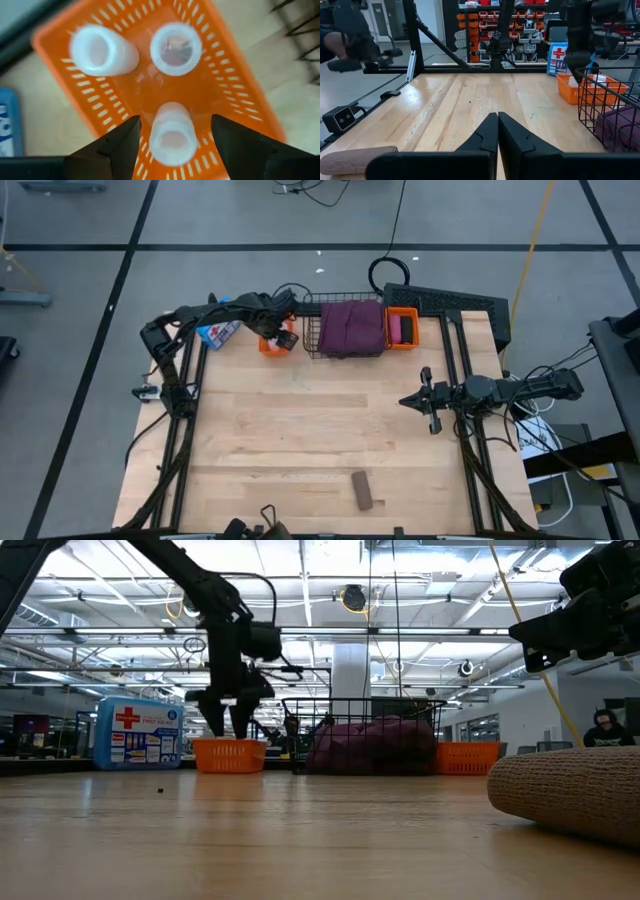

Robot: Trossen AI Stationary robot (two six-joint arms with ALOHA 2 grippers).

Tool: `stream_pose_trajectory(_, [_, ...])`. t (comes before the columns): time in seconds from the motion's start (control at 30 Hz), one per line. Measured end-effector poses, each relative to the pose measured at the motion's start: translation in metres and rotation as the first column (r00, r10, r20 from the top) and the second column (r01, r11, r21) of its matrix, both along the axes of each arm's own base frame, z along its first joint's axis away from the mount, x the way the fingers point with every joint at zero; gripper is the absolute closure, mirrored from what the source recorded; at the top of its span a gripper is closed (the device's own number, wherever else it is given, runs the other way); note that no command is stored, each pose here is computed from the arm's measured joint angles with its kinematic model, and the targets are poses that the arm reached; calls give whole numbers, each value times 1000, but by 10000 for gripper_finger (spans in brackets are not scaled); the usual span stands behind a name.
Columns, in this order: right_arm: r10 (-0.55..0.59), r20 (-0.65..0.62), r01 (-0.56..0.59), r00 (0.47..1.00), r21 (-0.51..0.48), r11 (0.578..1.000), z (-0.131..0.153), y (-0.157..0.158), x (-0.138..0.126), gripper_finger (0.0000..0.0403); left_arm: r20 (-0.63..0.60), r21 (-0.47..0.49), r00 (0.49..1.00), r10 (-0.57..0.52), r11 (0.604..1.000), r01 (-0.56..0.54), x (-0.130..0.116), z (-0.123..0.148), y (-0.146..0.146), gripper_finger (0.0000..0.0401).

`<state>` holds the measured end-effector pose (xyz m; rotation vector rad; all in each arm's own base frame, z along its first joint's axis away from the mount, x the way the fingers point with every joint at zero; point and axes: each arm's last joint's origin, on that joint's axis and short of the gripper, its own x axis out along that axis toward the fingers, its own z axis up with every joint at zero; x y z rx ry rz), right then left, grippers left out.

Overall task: Pick & place medical supplies in basket/bin
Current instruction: Put the brown bandage into the right orange bin

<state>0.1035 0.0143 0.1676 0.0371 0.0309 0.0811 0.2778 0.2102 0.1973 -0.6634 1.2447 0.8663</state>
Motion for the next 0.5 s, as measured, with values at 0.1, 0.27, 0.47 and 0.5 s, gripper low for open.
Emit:
stream_pose_trajectory(0.1, [0,0,0,1000,0,1000,0,0,0,403,41,33,999,0,999,-2,-4,17,-3,150])
stream_pose_trajectory(0.27, [0,0,0,1000,0,1000,0,0,0,403,123,102,992,-23,995,10,-16,52,-11,150])
stream_pose_trajectory(0.47, [0,1,0,1000,0,1000,0,0,0,403,253,227,962,-105,973,46,-43,109,-32,150])
stream_pose_trajectory(0.5, [0,0,0,1000,0,1000,0,0,0,403,284,246,952,-113,968,42,-50,120,-38,150])
